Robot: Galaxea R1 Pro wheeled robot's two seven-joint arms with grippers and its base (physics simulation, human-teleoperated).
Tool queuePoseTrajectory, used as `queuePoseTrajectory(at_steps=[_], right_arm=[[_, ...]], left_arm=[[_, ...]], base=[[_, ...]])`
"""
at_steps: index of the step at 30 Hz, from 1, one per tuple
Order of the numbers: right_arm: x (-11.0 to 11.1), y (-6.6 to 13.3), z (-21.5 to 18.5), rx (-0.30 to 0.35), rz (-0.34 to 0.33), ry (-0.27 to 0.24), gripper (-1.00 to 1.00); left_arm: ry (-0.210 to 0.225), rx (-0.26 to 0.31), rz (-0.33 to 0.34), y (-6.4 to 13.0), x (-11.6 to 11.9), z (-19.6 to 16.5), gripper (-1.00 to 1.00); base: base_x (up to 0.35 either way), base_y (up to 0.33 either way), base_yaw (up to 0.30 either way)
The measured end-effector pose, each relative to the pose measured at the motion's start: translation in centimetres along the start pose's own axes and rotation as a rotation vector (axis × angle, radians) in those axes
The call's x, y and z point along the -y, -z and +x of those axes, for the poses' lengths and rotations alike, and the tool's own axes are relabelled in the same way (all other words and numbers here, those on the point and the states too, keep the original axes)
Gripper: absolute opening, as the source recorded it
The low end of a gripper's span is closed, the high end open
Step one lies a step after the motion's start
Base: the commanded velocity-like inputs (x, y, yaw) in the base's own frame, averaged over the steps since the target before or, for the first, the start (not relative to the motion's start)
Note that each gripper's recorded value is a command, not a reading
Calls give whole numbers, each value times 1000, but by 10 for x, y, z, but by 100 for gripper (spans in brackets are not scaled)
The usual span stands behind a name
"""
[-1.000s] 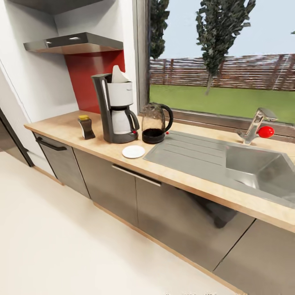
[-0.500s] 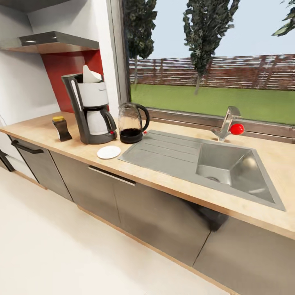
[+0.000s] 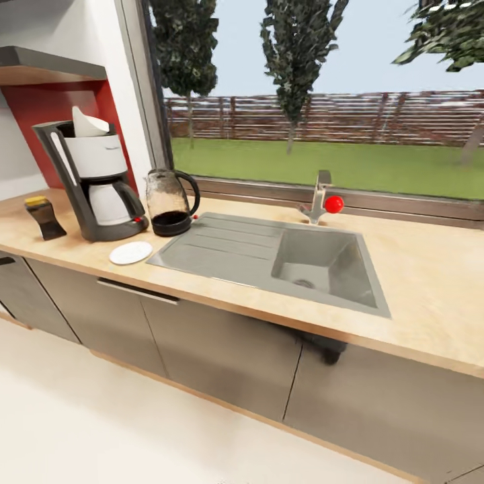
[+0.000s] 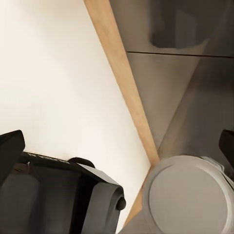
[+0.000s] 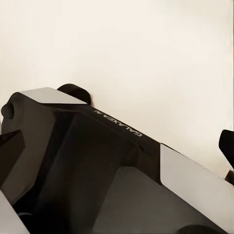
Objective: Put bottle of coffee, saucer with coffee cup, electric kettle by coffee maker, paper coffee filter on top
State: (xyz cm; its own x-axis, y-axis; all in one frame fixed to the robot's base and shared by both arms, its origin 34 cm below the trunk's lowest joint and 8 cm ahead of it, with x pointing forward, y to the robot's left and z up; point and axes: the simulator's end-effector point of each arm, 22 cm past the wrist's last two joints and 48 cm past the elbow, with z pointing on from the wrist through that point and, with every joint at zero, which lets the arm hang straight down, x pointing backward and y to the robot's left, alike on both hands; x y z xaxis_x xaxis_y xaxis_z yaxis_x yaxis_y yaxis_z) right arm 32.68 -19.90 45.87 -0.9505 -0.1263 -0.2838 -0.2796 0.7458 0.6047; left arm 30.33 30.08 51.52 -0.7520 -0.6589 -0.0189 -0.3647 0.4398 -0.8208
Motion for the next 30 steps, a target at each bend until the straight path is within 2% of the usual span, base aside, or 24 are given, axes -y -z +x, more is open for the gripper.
queuePoseTrajectory(at_steps=[11,14,25,30], right_arm=[[1,0,0,0,5,0,100],[1,0,0,0,5,0,100],[2,0,0,0,8,0,100],[9,-1,0,1,46,0,100]], left_arm=[[-1,0,0,0,0,0,100],[-34,11,0,0,0,-2,100],[-45,13,0,0,0,-2,100],[-45,13,1,-1,0,-2,100]], base=[[-153,-249,-287],[-155,-256,-194],[-149,-264,-209],[-125,-276,-234]])
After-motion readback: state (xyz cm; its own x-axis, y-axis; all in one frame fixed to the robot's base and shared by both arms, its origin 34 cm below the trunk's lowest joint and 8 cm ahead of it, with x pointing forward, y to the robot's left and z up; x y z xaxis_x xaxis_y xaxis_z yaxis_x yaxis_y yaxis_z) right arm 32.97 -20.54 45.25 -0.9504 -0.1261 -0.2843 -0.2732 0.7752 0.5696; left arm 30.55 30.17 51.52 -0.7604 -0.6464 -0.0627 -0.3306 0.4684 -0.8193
